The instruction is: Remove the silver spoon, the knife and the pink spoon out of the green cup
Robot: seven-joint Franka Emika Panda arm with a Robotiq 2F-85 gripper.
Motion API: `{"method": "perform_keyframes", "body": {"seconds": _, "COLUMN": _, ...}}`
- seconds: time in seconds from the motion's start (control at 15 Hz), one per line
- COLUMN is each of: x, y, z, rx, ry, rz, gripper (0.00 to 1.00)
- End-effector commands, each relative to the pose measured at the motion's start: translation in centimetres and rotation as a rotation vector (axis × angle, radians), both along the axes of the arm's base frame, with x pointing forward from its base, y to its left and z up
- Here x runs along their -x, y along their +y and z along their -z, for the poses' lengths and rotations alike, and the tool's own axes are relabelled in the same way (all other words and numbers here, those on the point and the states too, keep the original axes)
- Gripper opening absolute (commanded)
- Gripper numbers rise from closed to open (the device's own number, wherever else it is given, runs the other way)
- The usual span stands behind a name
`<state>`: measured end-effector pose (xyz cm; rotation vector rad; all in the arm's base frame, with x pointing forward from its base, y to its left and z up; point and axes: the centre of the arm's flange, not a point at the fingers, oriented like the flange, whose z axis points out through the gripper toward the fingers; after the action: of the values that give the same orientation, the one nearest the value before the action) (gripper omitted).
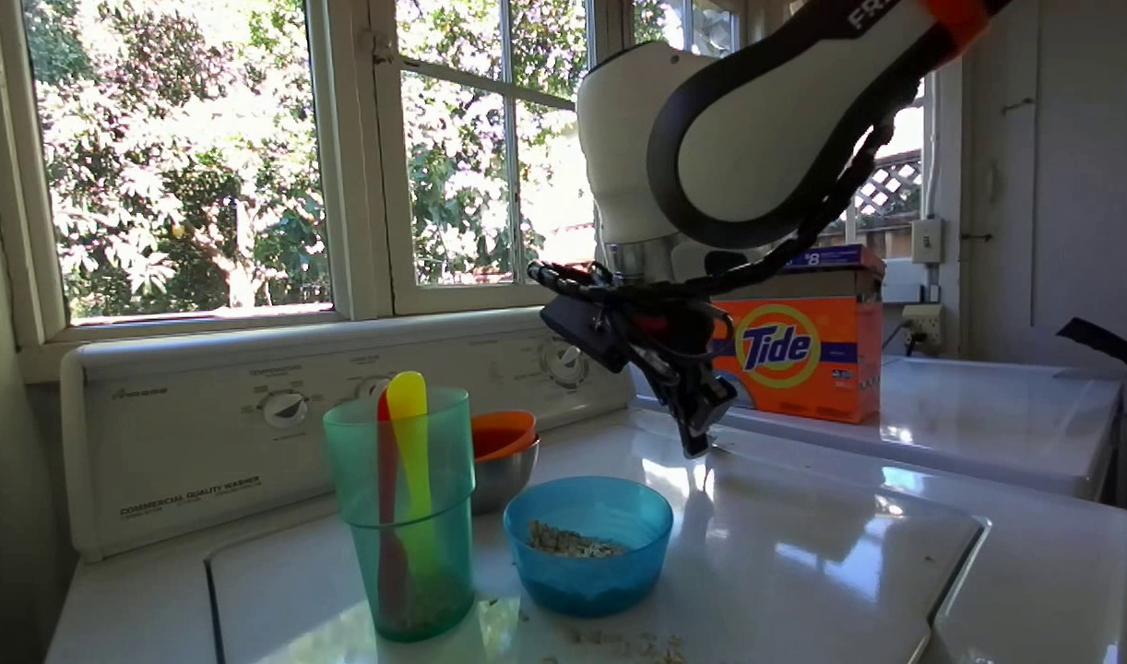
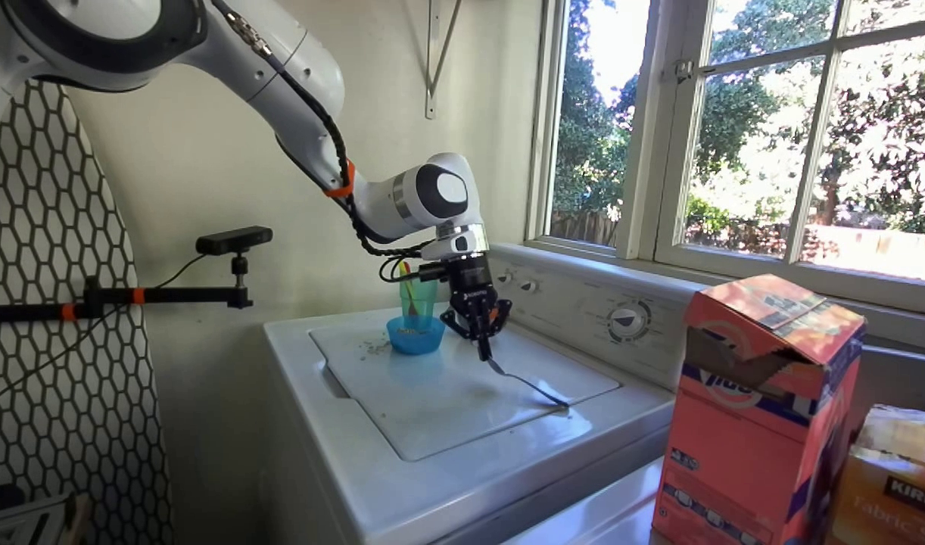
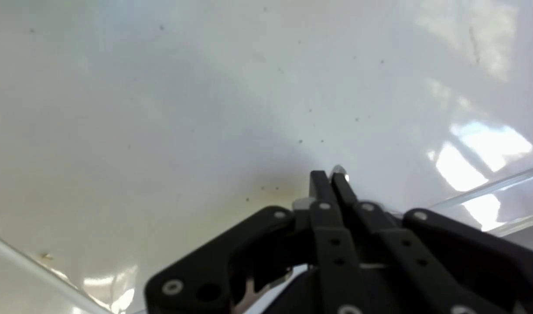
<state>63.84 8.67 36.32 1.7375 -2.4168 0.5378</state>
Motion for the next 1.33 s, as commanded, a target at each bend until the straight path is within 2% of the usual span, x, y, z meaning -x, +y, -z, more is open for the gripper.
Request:
{"method": "perform_keyframes", "body": {"seconds": 0.0, "x": -1.0, "y": 0.4, "z": 3.3, "rx": -0.173, "ry": 0.022, "rz": 0.015, "gripper": 0.01}}
{"method": "perform_keyframes", "body": {"seconds": 0.13, "x": -1.3, "y": 0.3, "z": 3.2, "rx": -0.227, "ry": 0.01, "rz": 0.019, "gripper": 0.01}}
{"method": "perform_keyframes", "body": {"seconds": 0.2, "x": -1.4, "y": 0.2, "z": 3.0, "rx": -0.249, "ry": 0.002, "rz": 0.023, "gripper": 0.29}}
{"method": "perform_keyframes", "body": {"seconds": 0.27, "x": -1.5, "y": -0.1, "z": 2.2, "rx": -0.271, "ry": -0.011, "rz": 0.028, "gripper": 0.3}}
{"method": "perform_keyframes", "body": {"seconds": 0.4, "x": -1.2, "y": -0.6, "z": 0.5, "rx": -0.299, "ry": -0.011, "rz": 0.051, "gripper": 0.43}}
{"method": "perform_keyframes", "body": {"seconds": 0.6, "x": 0.1, "y": -1.0, "z": -4.4, "rx": -0.251, "ry": -0.025, "rz": 0.044, "gripper": 0.67}}
{"method": "perform_keyframes", "body": {"seconds": 0.73, "x": 1.7, "y": -1.1, "z": -8.2, "rx": -0.166, "ry": -0.007, "rz": 0.059, "gripper": 0.83}}
{"method": "perform_keyframes", "body": {"seconds": 0.87, "x": 3.5, "y": -0.4, "z": -12.2, "rx": -0.193, "ry": -0.02, "rz": -0.054, "gripper": 0.96}}
{"method": "perform_keyframes", "body": {"seconds": 0.93, "x": 4.4, "y": 0.2, "z": -14.2, "rx": -0.214, "ry": -0.041, "rz": -0.138, "gripper": 1.0}}
{"method": "perform_keyframes", "body": {"seconds": 1.13, "x": 6.8, "y": 2.4, "z": -19.9, "rx": -0.258, "ry": -0.107, "rz": -0.306, "gripper": 1.0}}
{"method": "perform_keyframes", "body": {"seconds": 1.27, "x": 8.4, "y": 4.5, "z": -22.4, "rx": -0.296, "ry": -0.131, "rz": -0.417, "gripper": 1.0}}
